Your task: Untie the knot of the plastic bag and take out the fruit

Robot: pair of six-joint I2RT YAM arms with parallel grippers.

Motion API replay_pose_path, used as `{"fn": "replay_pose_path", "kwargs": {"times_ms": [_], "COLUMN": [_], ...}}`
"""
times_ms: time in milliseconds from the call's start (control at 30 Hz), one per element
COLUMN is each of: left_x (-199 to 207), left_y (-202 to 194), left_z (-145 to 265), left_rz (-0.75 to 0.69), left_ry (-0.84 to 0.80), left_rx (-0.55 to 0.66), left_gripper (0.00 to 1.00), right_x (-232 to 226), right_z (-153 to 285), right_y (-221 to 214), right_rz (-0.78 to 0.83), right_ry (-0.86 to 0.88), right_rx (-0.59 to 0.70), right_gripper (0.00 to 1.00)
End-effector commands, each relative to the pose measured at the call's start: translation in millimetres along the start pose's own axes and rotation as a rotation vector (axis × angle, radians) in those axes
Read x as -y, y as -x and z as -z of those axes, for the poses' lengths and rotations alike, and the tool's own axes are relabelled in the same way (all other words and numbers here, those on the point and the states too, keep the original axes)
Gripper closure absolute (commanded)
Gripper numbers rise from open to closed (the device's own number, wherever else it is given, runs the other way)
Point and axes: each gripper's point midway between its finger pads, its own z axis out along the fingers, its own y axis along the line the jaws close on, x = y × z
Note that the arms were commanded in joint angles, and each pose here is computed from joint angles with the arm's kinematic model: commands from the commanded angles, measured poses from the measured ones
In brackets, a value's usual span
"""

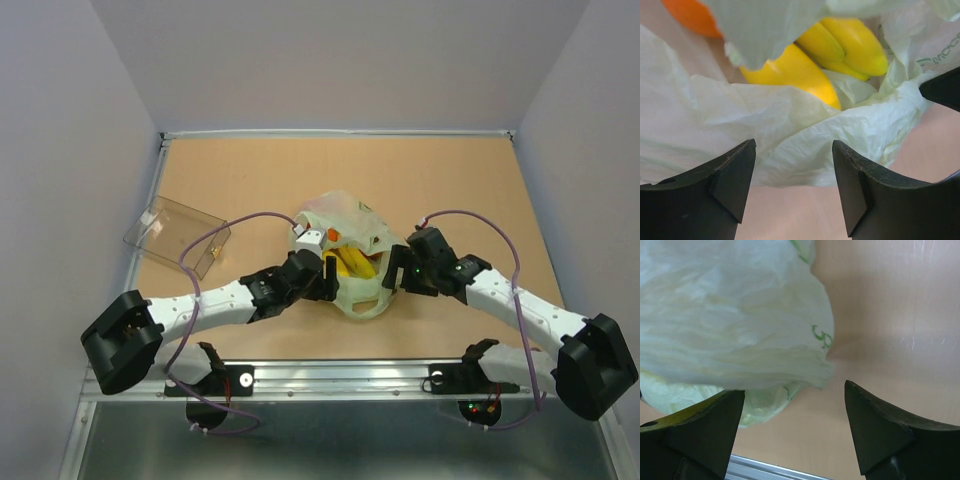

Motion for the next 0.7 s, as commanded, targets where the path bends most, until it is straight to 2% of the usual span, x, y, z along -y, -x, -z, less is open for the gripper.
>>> {"fn": "replay_pose_path", "kwargs": {"times_ms": [0, 133, 467, 600, 667], "left_x": [-12.7, -7.8, 30.2, 37.8, 40.8], "left_y": [-12.7, 3.3, 81.9, 90.4, 90.5], "left_z": [0.5, 10.8, 39.3, 33.9, 25.2], "left_rz": [0.034, 0.069, 0.165, 0.189, 0.183], "left_ry": [0.057, 0.050, 0.036, 0.041, 0.049], "left_rx": [-0.025, 0.016, 0.128, 0.130, 0.120], "left_gripper": [0.27, 0.29, 0.27, 0.29, 0.33], "right_x": [2.0, 0.0, -43.6, -49.4, -50.0], "right_z": [-2.1, -1.5, 36.2, 43.9, 45.3], "right_y": [-13.1, -11.6, 41.1, 49.6, 50.6], "right_rz": [-0.052, -0.025, 0.033, 0.040, 0.044], "right_ry": [0.007, 0.014, 0.156, 0.174, 0.178], "right_rx": [-0.025, -0.025, 0.113, 0.143, 0.148], "right_gripper": [0.16, 0.16, 0.15, 0.16, 0.15]}}
